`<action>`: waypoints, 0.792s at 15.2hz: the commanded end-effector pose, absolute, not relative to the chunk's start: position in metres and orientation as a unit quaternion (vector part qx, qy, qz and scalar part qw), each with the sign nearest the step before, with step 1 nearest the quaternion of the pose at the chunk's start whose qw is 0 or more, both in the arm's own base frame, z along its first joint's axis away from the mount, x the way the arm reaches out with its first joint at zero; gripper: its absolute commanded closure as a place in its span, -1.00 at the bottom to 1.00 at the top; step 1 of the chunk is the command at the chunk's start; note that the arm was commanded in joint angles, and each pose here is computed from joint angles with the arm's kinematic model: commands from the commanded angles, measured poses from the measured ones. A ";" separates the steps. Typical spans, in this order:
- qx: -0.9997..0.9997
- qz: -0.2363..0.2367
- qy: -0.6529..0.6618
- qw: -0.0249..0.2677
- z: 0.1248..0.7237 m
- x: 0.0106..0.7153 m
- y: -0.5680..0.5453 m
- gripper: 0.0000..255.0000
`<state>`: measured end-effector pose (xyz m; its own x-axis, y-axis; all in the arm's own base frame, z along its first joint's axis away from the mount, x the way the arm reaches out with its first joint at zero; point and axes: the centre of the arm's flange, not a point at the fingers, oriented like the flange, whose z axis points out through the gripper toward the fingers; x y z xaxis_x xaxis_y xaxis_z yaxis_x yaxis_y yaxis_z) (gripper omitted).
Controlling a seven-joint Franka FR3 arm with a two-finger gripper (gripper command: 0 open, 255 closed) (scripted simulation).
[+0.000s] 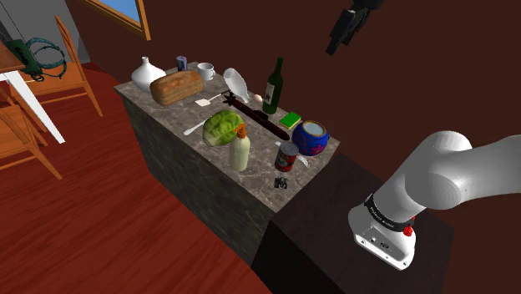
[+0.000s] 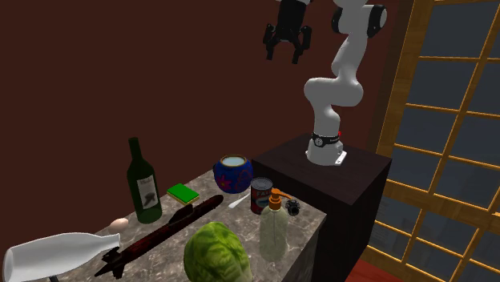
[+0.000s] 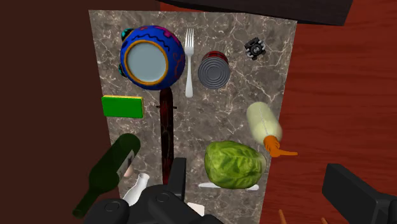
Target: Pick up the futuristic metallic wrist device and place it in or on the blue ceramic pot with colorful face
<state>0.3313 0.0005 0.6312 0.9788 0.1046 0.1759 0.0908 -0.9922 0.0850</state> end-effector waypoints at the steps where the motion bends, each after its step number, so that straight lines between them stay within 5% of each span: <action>1: 0.994 0.090 0.049 0.038 0.631 0.331 0.000 -1.00; 12: 0.996 0.064 0.056 0.027 0.489 0.340 0.016 -1.00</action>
